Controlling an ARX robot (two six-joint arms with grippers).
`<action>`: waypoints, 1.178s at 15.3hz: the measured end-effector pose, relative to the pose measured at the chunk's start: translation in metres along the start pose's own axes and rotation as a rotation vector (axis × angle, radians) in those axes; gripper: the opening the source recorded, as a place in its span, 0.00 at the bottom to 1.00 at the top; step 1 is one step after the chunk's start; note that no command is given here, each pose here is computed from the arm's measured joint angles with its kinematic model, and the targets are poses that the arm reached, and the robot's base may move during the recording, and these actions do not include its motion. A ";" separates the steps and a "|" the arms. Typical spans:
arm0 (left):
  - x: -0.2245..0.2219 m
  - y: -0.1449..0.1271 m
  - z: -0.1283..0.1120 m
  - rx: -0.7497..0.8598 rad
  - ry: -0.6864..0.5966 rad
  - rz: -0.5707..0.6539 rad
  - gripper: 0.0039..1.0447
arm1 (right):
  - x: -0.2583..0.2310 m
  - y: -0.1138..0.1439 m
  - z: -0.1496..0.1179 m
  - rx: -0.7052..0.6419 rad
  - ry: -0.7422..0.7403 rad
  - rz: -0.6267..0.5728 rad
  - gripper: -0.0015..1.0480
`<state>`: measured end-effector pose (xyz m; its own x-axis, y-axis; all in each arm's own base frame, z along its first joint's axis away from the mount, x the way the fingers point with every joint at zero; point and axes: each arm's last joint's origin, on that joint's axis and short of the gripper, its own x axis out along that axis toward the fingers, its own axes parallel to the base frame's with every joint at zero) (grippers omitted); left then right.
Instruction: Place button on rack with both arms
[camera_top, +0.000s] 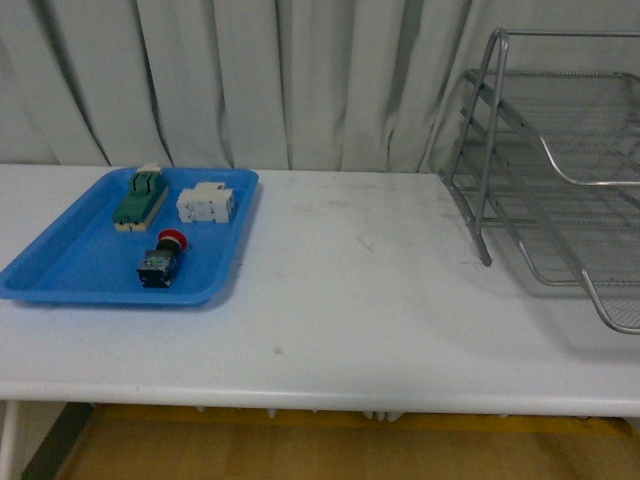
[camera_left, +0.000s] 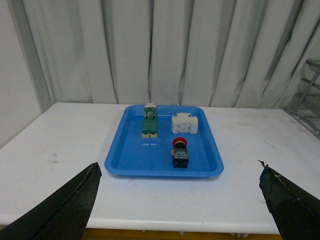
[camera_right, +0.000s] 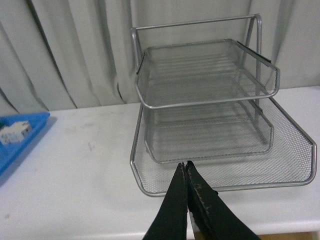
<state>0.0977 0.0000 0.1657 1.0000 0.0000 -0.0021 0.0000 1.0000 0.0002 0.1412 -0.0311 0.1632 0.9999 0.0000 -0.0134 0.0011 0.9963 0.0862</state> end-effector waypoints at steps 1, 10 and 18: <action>0.000 0.000 0.000 0.000 0.000 0.000 0.94 | -0.003 0.005 -0.001 -0.035 0.009 0.005 0.02; 0.000 0.000 0.000 0.000 0.000 0.000 0.94 | -0.024 0.031 0.004 -0.080 -0.027 0.002 0.02; 0.000 0.000 0.000 0.000 0.000 0.000 0.94 | -0.041 0.031 -0.003 -0.081 0.029 0.001 0.02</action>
<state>0.0977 0.0000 0.1656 1.0000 0.0004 -0.0025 -0.0004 1.0000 0.0006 0.1006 0.0000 0.1632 0.9991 0.0019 -0.0425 -0.0017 1.0000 0.0056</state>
